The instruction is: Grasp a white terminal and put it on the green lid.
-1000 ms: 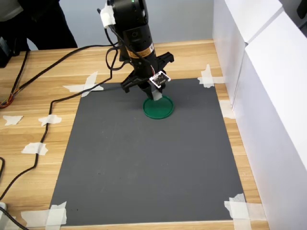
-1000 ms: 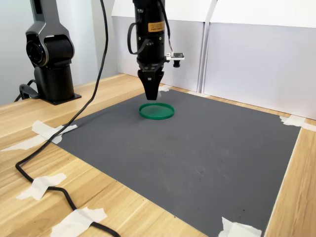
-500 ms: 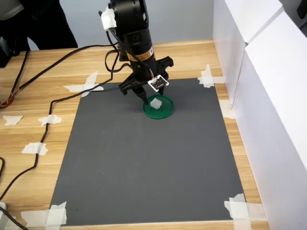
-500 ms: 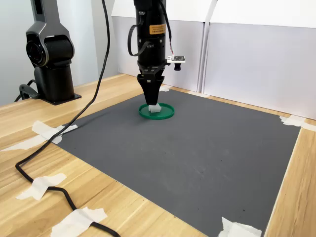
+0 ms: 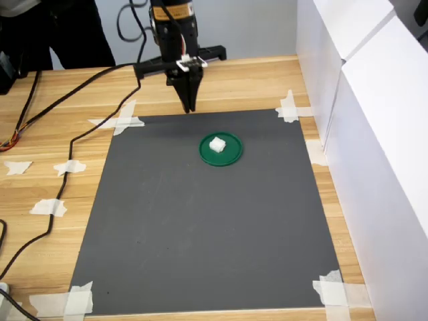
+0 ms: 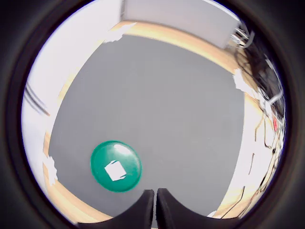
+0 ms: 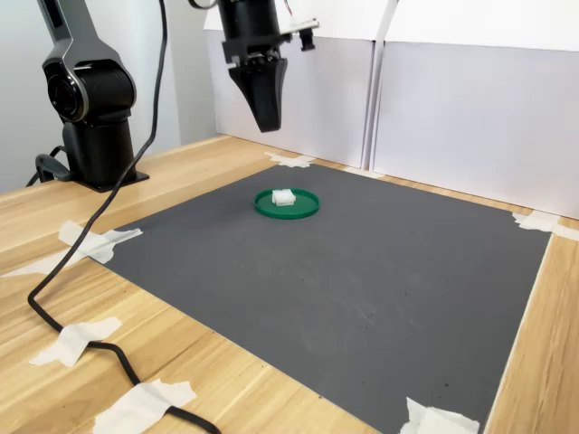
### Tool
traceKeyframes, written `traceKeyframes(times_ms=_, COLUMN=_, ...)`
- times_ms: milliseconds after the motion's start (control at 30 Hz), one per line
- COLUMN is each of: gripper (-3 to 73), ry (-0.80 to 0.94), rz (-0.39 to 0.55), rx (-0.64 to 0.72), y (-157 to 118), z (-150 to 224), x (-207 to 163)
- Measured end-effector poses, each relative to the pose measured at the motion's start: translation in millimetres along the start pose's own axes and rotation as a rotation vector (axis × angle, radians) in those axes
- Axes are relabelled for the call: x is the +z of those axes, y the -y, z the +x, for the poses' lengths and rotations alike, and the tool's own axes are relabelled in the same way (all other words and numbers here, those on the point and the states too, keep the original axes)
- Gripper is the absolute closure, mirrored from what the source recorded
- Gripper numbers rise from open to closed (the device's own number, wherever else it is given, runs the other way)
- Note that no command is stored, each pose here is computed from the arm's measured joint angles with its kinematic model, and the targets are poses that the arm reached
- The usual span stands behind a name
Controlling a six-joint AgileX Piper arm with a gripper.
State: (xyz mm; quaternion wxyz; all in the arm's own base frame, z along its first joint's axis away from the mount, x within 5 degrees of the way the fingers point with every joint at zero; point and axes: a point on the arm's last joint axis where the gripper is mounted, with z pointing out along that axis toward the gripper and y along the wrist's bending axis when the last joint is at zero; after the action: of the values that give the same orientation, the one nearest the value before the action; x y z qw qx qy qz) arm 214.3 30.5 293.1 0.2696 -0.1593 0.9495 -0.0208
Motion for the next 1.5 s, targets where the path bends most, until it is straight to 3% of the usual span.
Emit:
traceKeyframes(times_ms=200, gripper=71.1, ry=0.269, rz=0.176, rx=0.212, y=28, z=38, x=-43)
traceKeyframes(times_ms=300, gripper=71.1, ry=0.433, rz=0.260, rx=0.242, y=28, z=60, x=-59)
traceKeyframes(times_ms=433, gripper=71.1, ry=0.606, rz=0.306, rx=0.232, y=17, z=87, x=-59)
traceKeyframes(times_ms=700, gripper=71.1, ry=0.828, rz=0.300, rx=0.283, y=-4, z=136, x=-28)
traceKeyframes(times_ms=967, gripper=71.1, ry=0.914, rz=0.294, rx=0.316, y=-17, z=169, x=-11)
traceKeyframes(times_ms=1500, gripper=71.1, ry=0.953, rz=0.301, rx=0.310, y=-20, z=176, x=-12)
